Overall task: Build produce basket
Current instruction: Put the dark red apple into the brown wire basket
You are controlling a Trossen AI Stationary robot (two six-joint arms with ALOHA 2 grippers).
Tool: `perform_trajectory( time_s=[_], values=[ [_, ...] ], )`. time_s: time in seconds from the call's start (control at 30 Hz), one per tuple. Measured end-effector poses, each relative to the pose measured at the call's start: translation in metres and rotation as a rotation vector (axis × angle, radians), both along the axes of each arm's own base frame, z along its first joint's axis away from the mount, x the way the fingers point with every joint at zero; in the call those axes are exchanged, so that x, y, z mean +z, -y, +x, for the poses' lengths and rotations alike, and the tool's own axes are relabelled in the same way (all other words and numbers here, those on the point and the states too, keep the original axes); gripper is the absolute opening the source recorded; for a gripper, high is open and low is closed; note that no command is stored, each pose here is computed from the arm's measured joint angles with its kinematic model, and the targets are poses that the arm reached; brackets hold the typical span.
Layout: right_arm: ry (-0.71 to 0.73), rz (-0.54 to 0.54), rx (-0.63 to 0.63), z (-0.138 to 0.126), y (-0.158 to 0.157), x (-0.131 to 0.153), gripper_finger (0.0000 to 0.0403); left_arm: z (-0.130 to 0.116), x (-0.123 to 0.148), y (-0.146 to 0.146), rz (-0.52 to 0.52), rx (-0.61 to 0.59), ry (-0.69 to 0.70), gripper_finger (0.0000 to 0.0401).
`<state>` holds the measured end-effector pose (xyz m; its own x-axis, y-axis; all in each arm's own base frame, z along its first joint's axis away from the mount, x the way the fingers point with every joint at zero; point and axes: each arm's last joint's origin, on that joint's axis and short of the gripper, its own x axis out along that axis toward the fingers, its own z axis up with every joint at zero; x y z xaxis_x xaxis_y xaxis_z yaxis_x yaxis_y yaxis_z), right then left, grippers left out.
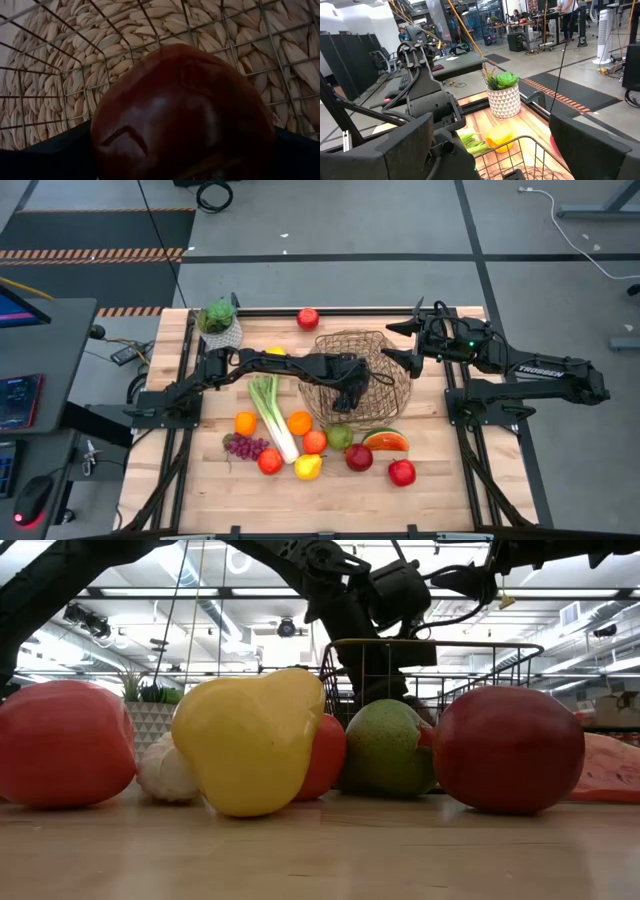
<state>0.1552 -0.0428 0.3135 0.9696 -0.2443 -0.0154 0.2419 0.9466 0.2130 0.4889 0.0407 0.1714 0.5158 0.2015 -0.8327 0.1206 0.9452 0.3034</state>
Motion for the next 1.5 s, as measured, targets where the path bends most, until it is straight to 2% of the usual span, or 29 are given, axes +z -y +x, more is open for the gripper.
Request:
perform_trajectory(
  time_s=[0.17,0.37,0.5,0.6,0.97,1.23,1.33,1.5],
  values=[
    [0.000,0.000,0.000,0.000,0.000,0.000,0.0400,-0.001,-0.001,0.000,0.004,0.002,-0.014,0.0400],
    [0.001,0.000,-0.001,0.000,0.000,0.000,0.0400,-0.001,-0.001,0.003,0.062,0.023,-0.023,0.0400],
    [0.001,0.000,-0.001,0.000,0.000,0.000,0.0400,-0.001,0.000,0.003,0.060,0.065,-0.015,0.0400],
    [0.001,0.000,-0.001,0.000,0.000,0.000,0.0400,-0.001,0.000,0.003,0.073,0.049,-0.020,0.0400],
    [0.001,0.000,-0.001,0.000,0.000,0.000,0.0400,0.005,0.006,0.002,0.088,0.053,0.062,0.0400],
    [-0.038,0.011,-0.001,0.001,0.000,-0.004,0.0400,0.008,0.036,0.002,0.093,0.061,0.054,0.0400],
    [-0.075,0.021,0.000,0.003,0.001,-0.009,0.0400,0.007,0.041,0.002,0.091,0.065,0.058,0.0400],
    [-0.043,0.015,0.010,-0.008,-0.002,-0.003,0.0400,0.000,0.045,0.002,0.081,0.076,0.047,0.0400]
  ],
)
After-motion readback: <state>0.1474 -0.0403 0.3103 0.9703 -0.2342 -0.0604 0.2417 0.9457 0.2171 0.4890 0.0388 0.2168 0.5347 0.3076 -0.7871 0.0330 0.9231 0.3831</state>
